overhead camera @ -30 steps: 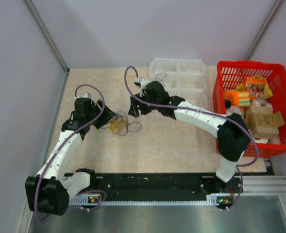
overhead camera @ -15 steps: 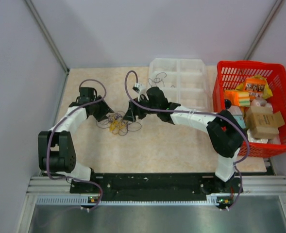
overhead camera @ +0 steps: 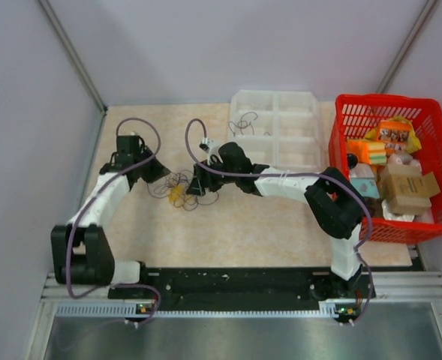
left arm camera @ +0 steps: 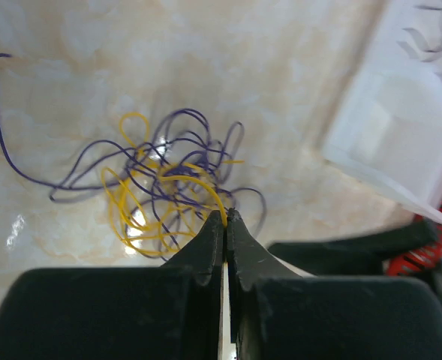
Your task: Untangle the cables
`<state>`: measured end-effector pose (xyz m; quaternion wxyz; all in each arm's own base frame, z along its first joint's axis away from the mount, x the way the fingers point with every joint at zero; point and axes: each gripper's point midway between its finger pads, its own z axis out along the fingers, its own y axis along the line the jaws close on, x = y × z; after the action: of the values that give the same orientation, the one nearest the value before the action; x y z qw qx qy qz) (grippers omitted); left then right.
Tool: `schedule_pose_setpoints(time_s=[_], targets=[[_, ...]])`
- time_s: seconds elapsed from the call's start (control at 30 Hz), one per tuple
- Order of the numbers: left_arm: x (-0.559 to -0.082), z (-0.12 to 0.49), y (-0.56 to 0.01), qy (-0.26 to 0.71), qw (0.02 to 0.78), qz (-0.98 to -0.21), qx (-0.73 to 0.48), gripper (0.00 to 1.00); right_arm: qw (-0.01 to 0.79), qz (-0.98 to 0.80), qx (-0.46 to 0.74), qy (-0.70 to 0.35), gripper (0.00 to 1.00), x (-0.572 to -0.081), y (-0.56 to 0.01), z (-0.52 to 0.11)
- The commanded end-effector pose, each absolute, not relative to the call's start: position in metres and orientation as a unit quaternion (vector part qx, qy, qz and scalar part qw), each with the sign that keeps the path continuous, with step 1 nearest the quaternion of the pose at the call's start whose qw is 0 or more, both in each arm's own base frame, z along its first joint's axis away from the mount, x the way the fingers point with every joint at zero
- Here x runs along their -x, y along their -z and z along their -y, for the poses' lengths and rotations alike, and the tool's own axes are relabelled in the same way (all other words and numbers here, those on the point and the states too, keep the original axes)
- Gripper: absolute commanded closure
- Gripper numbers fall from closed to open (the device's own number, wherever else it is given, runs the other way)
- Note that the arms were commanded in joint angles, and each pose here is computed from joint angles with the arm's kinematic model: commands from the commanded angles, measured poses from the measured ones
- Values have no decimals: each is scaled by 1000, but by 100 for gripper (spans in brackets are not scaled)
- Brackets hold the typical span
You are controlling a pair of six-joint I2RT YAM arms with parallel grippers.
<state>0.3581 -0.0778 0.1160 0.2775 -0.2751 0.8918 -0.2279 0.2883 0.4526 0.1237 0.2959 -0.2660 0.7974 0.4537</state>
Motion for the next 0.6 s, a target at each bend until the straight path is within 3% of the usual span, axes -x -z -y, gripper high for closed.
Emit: schedule_pose_setpoints(time_s=[0.0,0.2,0.43,0.57], targets=[[-337,77,-227,270,427,-837,212,100,312,-775,257,-486,29,-289,-151,-466],[-291,104,-349,372,531,-753,118,100,326,-747,273,-510,25,-273,-181,-457],[-268,127,-453,435,575,-692,24,100,389,-731,293,-479,18,-260,-225,-419],[-214,131,-573,464,652,-599,-36,100,434,-713,309,-456,15,-257,-256,-400]])
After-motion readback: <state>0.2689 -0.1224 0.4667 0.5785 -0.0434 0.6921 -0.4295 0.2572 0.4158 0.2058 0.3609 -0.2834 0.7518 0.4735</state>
